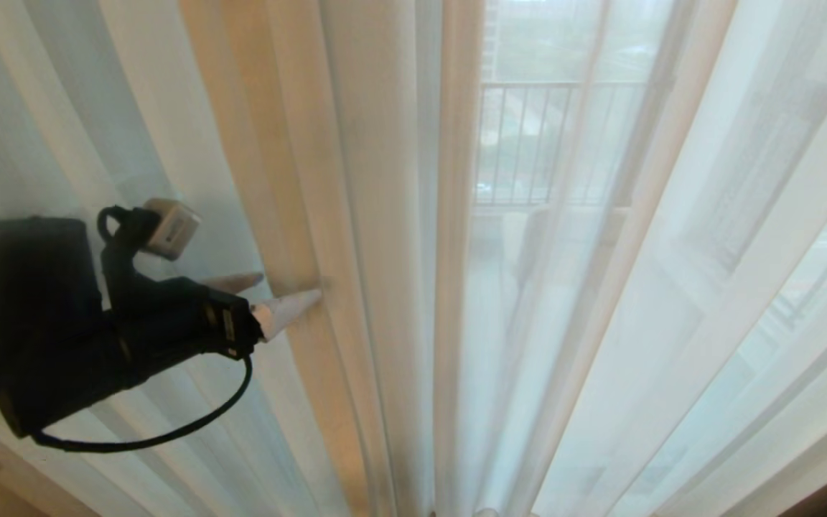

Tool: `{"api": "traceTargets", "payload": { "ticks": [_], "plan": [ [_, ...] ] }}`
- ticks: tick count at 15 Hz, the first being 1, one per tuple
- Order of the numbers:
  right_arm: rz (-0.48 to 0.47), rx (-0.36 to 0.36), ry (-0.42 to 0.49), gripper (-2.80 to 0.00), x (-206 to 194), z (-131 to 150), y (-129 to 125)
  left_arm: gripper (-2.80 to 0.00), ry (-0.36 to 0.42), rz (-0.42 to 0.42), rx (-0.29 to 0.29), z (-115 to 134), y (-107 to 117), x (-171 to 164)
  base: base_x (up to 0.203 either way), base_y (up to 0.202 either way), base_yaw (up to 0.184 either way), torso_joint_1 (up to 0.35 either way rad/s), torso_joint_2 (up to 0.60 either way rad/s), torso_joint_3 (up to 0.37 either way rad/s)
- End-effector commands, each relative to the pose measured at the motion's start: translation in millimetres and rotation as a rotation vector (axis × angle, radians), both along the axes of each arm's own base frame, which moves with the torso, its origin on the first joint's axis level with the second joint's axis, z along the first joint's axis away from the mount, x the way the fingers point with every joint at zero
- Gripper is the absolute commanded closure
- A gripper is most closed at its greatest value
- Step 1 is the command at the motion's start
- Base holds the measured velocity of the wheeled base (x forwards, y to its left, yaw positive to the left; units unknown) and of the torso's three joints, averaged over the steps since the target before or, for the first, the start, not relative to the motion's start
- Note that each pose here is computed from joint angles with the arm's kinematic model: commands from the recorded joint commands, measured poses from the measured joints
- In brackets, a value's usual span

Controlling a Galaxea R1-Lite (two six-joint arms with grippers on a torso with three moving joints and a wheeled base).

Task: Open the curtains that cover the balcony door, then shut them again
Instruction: Pull the inner curtains open on both sides

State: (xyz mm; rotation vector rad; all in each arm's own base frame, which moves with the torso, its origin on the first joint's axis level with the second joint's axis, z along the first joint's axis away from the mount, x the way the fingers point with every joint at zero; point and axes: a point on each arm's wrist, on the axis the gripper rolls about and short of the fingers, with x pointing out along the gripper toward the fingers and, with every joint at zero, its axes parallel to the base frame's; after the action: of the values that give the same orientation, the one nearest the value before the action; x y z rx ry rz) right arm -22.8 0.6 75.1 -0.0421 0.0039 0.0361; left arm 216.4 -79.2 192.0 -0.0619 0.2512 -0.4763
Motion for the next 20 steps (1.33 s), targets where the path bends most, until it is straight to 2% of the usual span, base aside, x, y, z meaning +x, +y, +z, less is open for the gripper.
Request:
{"api": "traceTargets", "payload": {
  "ticks": [1, 5, 10, 13, 14, 15, 20],
  "plan": [
    [0.001, -0.001, 0.0, 0.0, 0, 0, 0, -2.8, -0.005, -0.002, -0.003, -2, -7, 18, 0.0, 0.0, 0.0, 0.0, 0.0, 0.0],
    [0.001, -0.001, 0.0, 0.0, 0, 0, 0, -2.8, -0.034, 0.005, -0.047, 11, -14, 37, 0.0, 0.0, 0.0, 0.0, 0.0, 0.0],
    [0.001, -0.001, 0.0, 0.0, 0, 0, 0, -2.8, -0.045, 0.006, -0.053, 14, -17, 47, 0.0, 0.0, 0.0, 0.0, 0.0, 0.0],
    [0.001, -0.001, 0.0, 0.0, 0, 0, 0, -2.8, -0.078, 0.004, -0.065, 16, -19, 53, 0.0, 0.0, 0.0, 0.0, 0.0, 0.0],
    [0.001, -0.001, 0.0, 0.0, 0, 0, 0, -2.57, -0.094, 0.004, -0.072, 17, -19, 54, 0.0, 0.0, 0.0, 0.0, 0.0, 0.0],
    [0.001, -0.001, 0.0, 0.0, 0, 0, 0, 0.0, -0.099, 0.004, -0.074, 17, -20, 55, 0.0, 0.0, 0.0, 0.0, 0.0, 0.0],
    [0.001, -0.001, 0.0, 0.0, 0, 0, 0, 0.0, -0.108, 0.005, -0.075, 19, -19, 53, 0.0, 0.0, 0.0, 0.0, 0.0, 0.0]
  ]
}}
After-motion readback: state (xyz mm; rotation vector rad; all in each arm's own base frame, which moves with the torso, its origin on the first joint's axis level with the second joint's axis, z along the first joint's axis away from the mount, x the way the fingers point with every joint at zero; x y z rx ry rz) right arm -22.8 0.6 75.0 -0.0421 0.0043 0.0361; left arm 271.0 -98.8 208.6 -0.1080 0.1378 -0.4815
